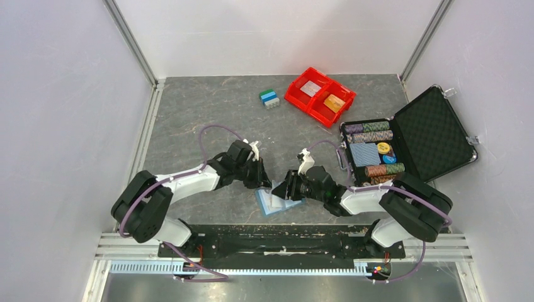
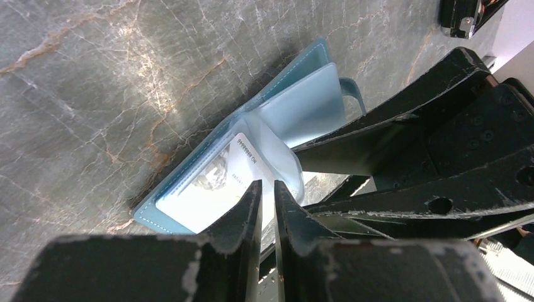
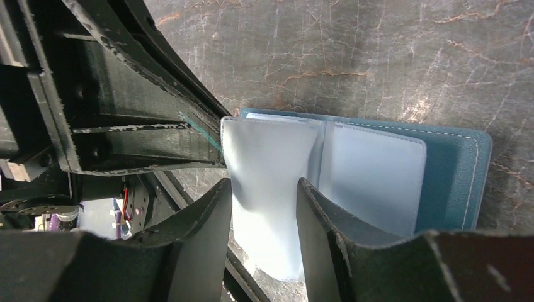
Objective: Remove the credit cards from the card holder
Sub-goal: Remove the credit card from the card holder.
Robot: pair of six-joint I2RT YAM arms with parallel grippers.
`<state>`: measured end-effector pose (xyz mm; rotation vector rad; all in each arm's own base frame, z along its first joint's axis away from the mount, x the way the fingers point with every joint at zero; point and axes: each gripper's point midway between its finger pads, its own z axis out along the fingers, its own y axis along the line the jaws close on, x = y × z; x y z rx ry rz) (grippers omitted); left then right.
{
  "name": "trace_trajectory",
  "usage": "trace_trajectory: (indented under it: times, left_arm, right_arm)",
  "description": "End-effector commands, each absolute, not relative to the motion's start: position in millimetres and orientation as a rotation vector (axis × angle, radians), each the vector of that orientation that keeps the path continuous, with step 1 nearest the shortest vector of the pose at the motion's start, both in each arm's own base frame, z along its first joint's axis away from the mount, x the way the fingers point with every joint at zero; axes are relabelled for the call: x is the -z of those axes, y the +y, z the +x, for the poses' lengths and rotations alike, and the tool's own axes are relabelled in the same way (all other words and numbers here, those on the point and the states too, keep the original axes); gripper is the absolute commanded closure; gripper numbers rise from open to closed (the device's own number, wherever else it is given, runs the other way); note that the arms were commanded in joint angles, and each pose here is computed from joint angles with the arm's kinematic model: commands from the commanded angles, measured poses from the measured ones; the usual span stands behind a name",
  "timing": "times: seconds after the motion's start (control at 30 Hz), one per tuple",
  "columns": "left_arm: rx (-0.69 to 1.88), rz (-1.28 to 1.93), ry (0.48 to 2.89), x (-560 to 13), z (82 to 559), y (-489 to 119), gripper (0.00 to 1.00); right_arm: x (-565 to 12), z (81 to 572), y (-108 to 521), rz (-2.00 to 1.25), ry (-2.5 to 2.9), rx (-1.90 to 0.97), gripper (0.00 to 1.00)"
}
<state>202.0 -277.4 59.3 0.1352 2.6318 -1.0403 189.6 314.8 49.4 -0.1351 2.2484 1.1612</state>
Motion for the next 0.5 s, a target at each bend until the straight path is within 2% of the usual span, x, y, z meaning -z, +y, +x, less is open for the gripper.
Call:
trace_trajectory:
  times: [0.0,0.07,0.27,0.47]
  left_arm:
    - [1.147,0.154,2.584,-72.5,203.7,-294.4,0.81]
    - [1.156,0.159,2.591,-72.3,200.9,-296.1,0.81]
    - [1.234,0.167,2.575,-75.6,195.0,-307.0,0.81]
    - [1.266,0.193,2.564,-78.9,190.8,-318.5,0.8]
  right_arm:
    - [-68.5,196.1,317.9,-0.157,2.179,-1.177,0.55]
    - [-71.2,198.4,317.2,-0.173,2.178,-1.152,0.54]
    - [-81.2,209.6,301.0,-0.215,2.193,-0.972,0.37]
    - [-104.0,218.6,271.5,-0.225,2.141,-0.8,0.31]
